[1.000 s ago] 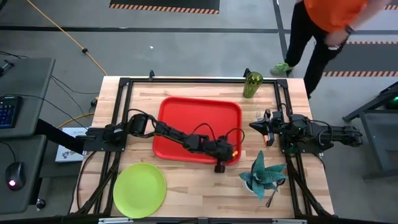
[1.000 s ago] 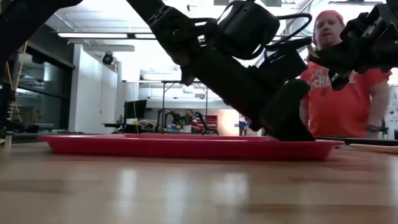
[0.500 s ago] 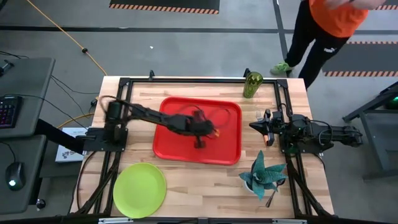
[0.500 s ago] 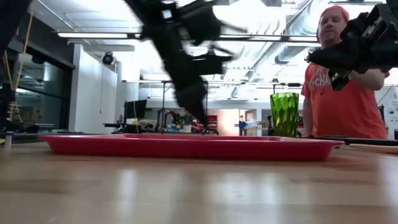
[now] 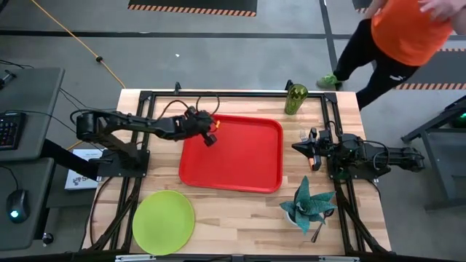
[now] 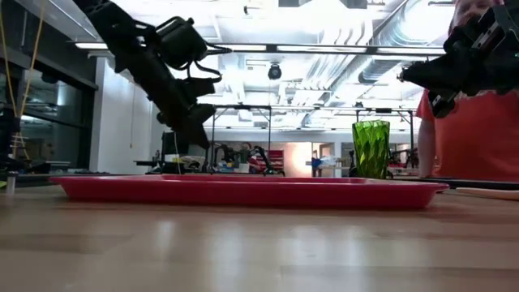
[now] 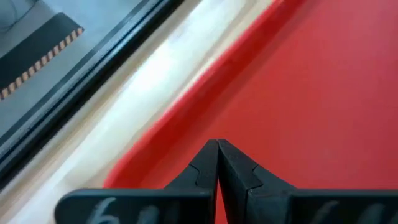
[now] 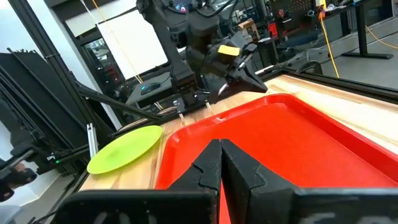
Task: Pick and place plate/cup/fork/spoon on tray
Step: Move the red serving tray to the center of the table
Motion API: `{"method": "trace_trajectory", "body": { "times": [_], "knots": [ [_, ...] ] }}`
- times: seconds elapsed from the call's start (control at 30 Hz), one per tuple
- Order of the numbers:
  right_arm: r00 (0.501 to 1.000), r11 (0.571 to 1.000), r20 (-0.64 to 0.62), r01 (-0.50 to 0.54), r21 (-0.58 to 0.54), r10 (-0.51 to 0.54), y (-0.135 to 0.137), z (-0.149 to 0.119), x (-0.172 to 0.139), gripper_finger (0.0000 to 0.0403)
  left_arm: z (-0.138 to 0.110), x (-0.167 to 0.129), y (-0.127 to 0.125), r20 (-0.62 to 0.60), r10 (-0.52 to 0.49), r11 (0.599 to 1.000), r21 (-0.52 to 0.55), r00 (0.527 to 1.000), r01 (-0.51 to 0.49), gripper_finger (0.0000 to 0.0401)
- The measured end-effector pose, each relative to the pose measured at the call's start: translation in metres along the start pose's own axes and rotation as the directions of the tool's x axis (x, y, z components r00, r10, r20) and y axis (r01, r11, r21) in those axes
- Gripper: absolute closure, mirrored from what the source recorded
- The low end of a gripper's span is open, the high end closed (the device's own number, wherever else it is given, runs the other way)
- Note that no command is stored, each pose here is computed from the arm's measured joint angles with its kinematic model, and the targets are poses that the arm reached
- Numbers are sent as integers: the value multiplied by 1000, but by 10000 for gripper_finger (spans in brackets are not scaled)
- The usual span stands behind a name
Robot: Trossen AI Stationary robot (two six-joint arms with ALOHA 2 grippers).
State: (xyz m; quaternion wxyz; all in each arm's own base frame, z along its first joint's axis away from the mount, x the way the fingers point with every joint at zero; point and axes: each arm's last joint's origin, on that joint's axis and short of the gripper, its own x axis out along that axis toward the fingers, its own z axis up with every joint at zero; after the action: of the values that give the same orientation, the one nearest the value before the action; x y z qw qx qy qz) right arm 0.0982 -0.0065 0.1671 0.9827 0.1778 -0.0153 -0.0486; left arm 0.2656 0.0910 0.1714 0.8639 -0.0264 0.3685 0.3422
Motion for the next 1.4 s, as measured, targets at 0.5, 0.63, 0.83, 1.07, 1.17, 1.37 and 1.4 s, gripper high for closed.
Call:
{"method": "trace_trajectory", "body": {
  "times": [0.5, 0.63, 0.83, 1.07, 1.17, 1.37, 1.4],
  "knots": [
    [1000, 1000, 0, 0, 0, 0, 0, 0, 0, 402, 1, 20, 58, -51, 88, 991, -96, 995, -92, 401],
    [1000, 1000, 0, 0, 0, 0, 0, 0, 0, 402, 5, 30, 85, -81, 82, 984, -152, 993, -93, 401],
    [1000, 1000, 0, 0, 0, 0, 0, 0, 0, 402, 11, 57, 110, -215, 13, 972, -225, 976, -63, 401],
    [1000, 1000, 0, 0, 0, 0, 0, 0, 0, 402, 33, 81, 115, -337, -24, 970, -234, 941, -59, 401],
    [1000, 1000, 0, 0, 0, 0, 0, 0, 0, 402, 35, 86, 114, -380, -57, 969, -245, 923, -42, 401],
    [1000, 1000, 0, 0, 0, 0, 0, 0, 0, 402, 27, 91, 111, -465, -83, 969, -246, 881, -38, 401],
    [1000, 1000, 0, 0, 0, 0, 0, 0, 0, 402, 26, 91, 111, -474, -75, 970, -240, 877, -47, 401]
  ]
}}
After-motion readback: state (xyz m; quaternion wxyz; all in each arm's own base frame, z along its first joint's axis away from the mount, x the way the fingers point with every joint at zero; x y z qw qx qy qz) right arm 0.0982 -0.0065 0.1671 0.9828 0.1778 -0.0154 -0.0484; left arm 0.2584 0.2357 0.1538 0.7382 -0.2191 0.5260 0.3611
